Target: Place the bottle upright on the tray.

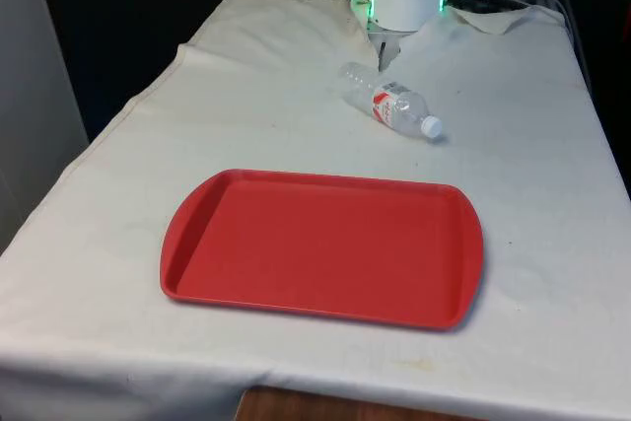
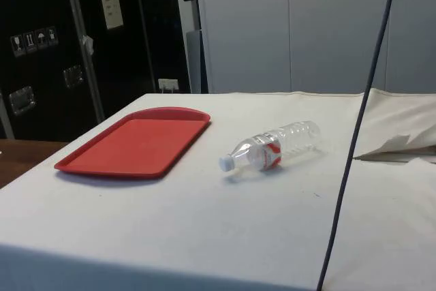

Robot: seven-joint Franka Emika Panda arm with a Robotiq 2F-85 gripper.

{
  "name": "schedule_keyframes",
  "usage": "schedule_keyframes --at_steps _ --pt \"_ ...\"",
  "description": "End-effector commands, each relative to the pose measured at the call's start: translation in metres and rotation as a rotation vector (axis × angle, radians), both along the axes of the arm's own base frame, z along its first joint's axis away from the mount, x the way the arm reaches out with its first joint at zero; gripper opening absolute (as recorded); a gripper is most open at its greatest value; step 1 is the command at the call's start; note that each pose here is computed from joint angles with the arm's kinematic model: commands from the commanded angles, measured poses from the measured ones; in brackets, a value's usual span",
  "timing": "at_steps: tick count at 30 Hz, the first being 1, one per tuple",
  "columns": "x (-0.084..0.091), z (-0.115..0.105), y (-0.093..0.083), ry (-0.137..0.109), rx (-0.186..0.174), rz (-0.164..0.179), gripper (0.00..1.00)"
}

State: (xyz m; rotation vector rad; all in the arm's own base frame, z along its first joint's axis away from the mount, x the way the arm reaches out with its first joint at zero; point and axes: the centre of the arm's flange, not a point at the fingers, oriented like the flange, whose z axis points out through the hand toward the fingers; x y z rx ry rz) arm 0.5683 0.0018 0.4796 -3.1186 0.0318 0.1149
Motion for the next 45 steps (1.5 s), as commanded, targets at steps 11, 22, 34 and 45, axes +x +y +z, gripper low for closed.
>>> schedule_keyframes --at_steps 11,22,34,45 --pt "-0.014 -0.015 0.008 0.003 0.004 0.044 1.0" --pt "-0.022 -0.028 0.013 0.02 0.01 0.097 1.0" --pt "-0.032 -0.044 0.021 0.041 0.018 0.162 1.0" --pt "-0.041 -0.058 0.027 0.056 0.024 0.216 1.0"
